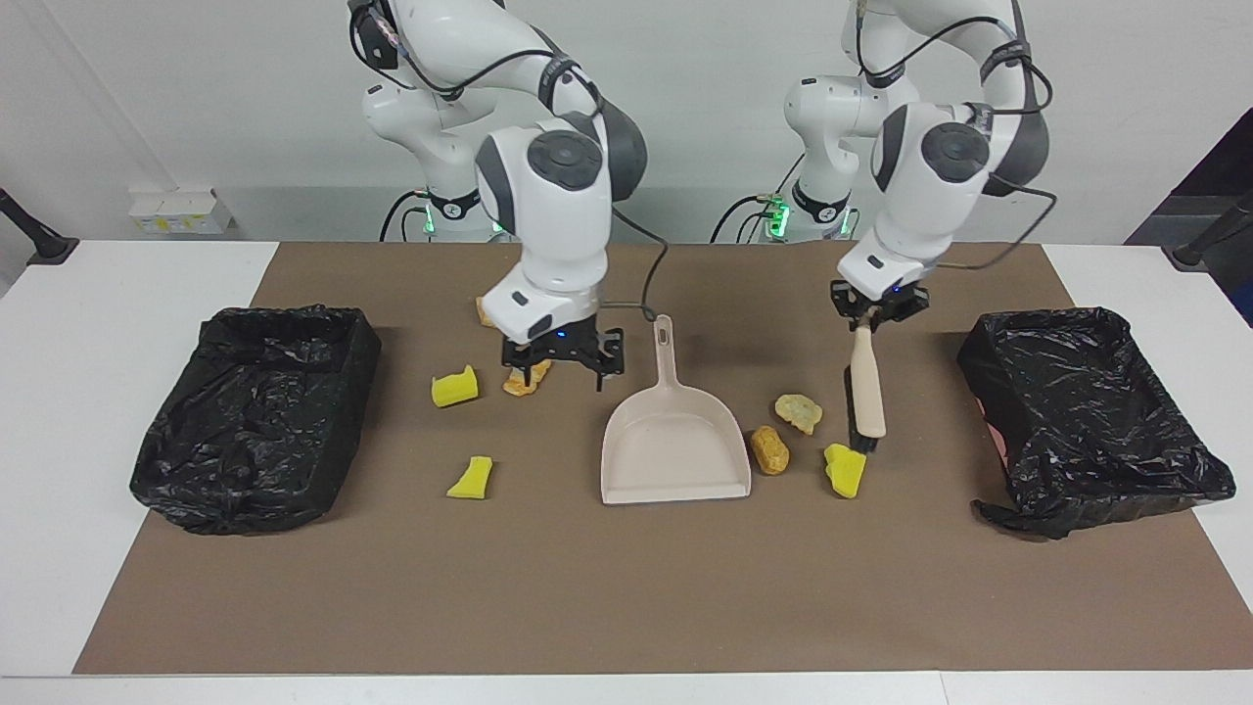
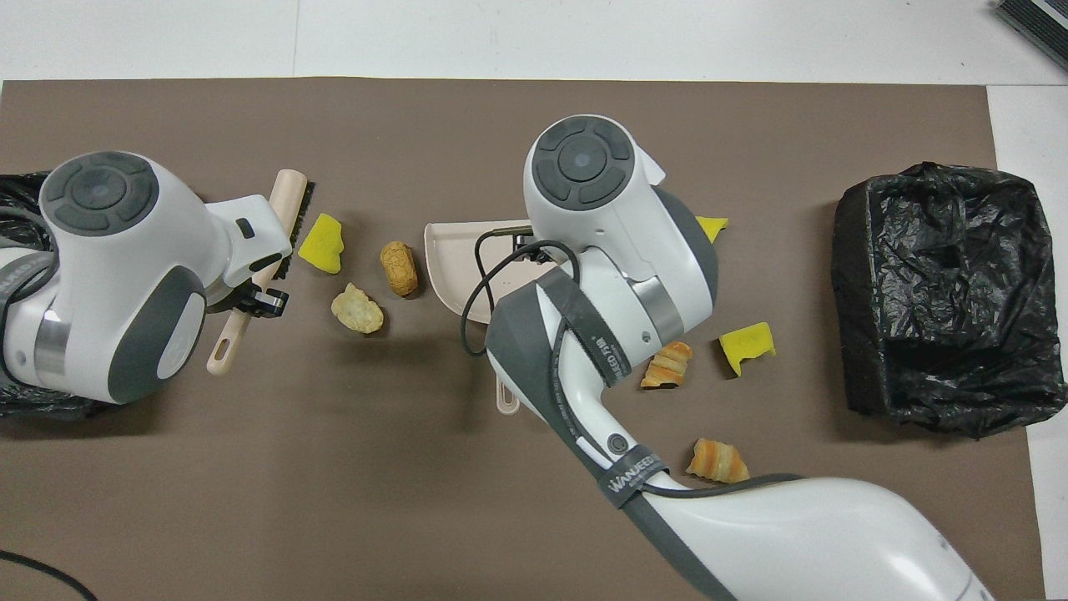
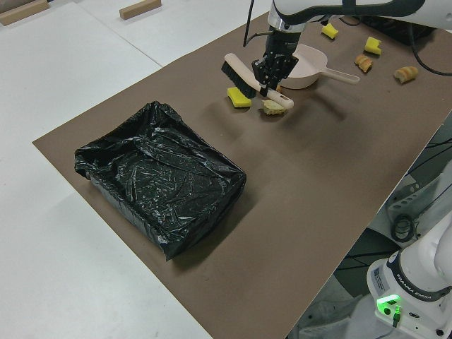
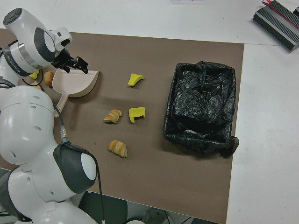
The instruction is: Sweep and dump trash in bin
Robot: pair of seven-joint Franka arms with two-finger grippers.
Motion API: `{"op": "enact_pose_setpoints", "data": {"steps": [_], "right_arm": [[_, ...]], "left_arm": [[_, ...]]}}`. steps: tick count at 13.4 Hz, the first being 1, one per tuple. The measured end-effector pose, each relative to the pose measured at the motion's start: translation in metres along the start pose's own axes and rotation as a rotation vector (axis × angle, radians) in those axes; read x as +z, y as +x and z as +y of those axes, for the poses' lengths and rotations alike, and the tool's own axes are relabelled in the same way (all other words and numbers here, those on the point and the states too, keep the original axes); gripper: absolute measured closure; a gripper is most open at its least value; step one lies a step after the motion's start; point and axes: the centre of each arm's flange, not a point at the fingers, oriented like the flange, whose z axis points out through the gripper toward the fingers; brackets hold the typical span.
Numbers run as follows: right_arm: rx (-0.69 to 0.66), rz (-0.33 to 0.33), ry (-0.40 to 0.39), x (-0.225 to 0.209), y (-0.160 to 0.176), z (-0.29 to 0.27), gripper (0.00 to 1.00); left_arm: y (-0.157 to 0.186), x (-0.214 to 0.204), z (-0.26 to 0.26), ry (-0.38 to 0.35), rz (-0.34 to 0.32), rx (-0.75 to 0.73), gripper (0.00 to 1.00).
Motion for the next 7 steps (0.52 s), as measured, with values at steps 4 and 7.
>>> {"op": "enact_pose_setpoints", "data": {"steps": [4, 7], "right_arm": [[0.016, -0.015, -0.006, 0.03, -0.018, -0.033, 0.0], [0.026, -0.037, 0.037, 0.045, -0.04, -0.048, 0.0]], "left_arm": [[0.039, 0.014, -0.013, 0.104, 0.0, 0.041, 0.74], [0.044, 0.025, -0.006, 0.099, -0.014, 0.055, 0.74]]}}
